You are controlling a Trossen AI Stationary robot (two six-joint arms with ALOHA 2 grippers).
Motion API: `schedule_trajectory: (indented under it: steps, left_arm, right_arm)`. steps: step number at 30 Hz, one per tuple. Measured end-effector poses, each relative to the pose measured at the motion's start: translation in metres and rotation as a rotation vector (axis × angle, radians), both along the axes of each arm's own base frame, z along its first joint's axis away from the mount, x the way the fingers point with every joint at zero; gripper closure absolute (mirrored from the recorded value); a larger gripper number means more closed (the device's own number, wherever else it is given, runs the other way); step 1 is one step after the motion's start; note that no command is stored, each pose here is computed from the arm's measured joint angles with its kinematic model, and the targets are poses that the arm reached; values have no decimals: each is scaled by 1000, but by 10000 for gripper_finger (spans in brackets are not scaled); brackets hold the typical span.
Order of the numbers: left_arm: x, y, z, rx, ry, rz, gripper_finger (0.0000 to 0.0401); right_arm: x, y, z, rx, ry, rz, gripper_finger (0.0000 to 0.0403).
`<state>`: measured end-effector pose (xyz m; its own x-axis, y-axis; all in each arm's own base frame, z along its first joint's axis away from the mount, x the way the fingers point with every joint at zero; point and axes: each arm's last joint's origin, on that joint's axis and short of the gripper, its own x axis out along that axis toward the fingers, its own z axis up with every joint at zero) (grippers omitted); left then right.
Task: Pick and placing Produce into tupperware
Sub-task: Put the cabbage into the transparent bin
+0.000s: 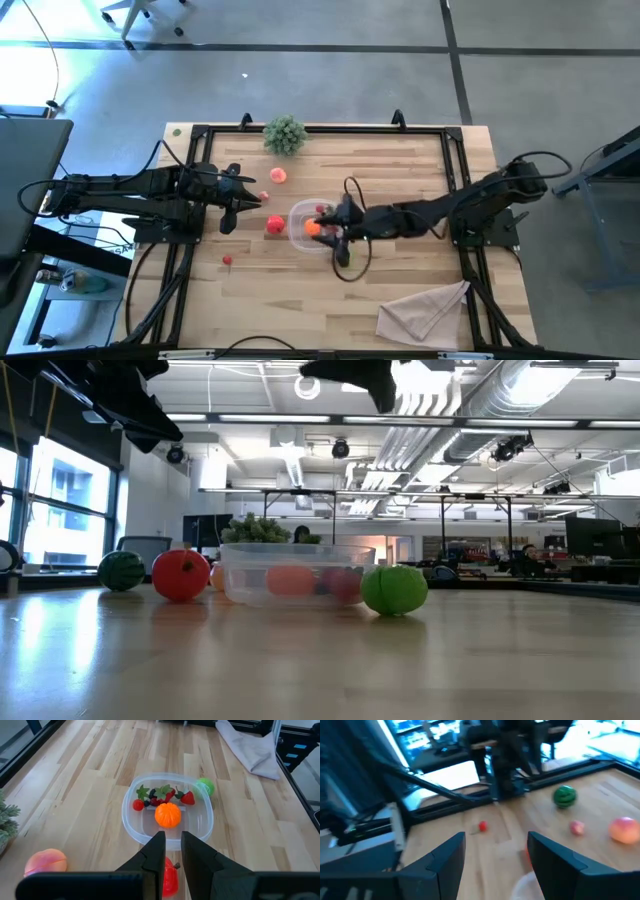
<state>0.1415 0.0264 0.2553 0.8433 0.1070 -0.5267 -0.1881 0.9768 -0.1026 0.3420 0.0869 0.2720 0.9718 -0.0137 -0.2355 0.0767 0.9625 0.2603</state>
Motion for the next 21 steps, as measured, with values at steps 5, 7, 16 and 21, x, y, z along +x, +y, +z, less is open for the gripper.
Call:
schedule_trajectory:
  steps: [5,7,16,21]
  left_arm:
    - [0,0,0,0,0,0,350]
    - [0,0,0,0,-1,0,350]
    - [0,0,0,0,0,0,350]
    - [0,0,0,0,-1,0,350]
  right_arm:
    - [-6,21,3,75,-22,46,197]
    - [-8,27,2,146,-18,48,197]
    - [-17,52,4,374,-11,73,197]
    - [-19,56,6,368,-33,83,197]
